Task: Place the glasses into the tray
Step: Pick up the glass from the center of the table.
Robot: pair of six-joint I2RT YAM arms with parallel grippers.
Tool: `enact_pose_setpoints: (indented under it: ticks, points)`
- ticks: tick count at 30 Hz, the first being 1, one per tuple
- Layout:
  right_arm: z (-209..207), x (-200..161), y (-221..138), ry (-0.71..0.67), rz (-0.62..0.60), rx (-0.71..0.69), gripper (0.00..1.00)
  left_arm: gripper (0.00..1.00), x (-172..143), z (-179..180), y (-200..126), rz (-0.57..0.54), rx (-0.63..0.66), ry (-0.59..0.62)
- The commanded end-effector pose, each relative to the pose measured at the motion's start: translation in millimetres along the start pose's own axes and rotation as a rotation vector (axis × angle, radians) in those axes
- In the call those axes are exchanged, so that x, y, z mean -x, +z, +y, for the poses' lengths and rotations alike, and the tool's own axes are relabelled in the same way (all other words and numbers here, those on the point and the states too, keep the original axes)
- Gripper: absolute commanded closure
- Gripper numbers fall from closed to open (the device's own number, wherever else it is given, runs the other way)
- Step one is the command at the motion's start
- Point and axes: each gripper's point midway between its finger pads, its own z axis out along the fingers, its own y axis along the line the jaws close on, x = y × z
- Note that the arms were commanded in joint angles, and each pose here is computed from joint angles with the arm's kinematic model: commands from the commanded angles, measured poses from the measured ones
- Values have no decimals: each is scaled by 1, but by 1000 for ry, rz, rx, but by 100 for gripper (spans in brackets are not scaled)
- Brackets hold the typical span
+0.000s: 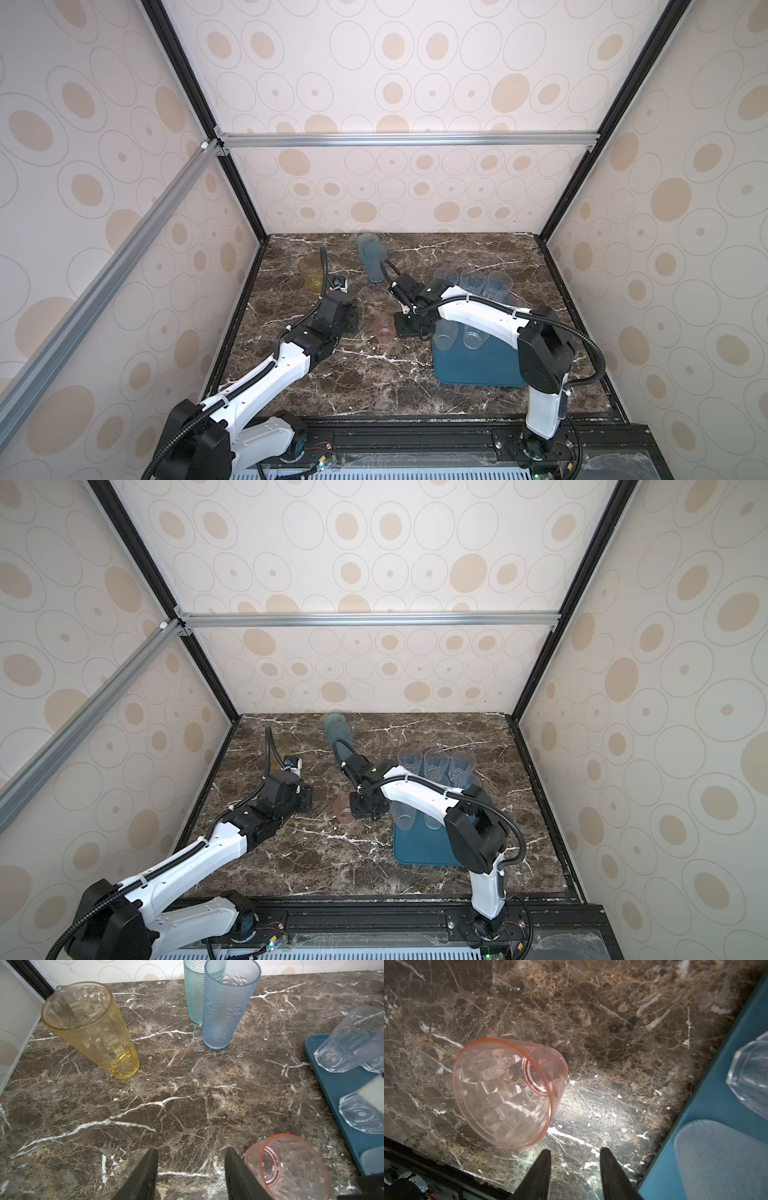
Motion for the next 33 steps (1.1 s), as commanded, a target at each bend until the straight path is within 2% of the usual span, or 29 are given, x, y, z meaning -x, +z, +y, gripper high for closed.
enact_pose_setpoints:
  ticks: [1, 7, 14, 18, 23, 28, 33]
  points:
    - [8, 15, -10, 9, -52, 10, 58, 45, 10, -6, 2, -48, -27, -80]
    - [12, 23, -9, 7, -71, 13, 57, 41, -2, -11, 9, -11, -53, -86]
    - [13, 31, 15, -6, -45, -28, 59, 36, 0, -12, 8, -14, -61, -88]
    - [12, 31, 22, -27, -37, -61, 65, 31, -2, -12, 8, -5, -61, -84]
    - [8, 28, 23, -46, -30, -89, 80, 25, -3, -13, 8, 3, -61, -90]
    - [13, 31, 3, -55, -59, -62, 91, 24, 10, -13, 2, -18, -56, -83]
    - [17, 33, -38, -68, -106, -36, 94, 24, 40, -8, -15, -74, -29, -63]
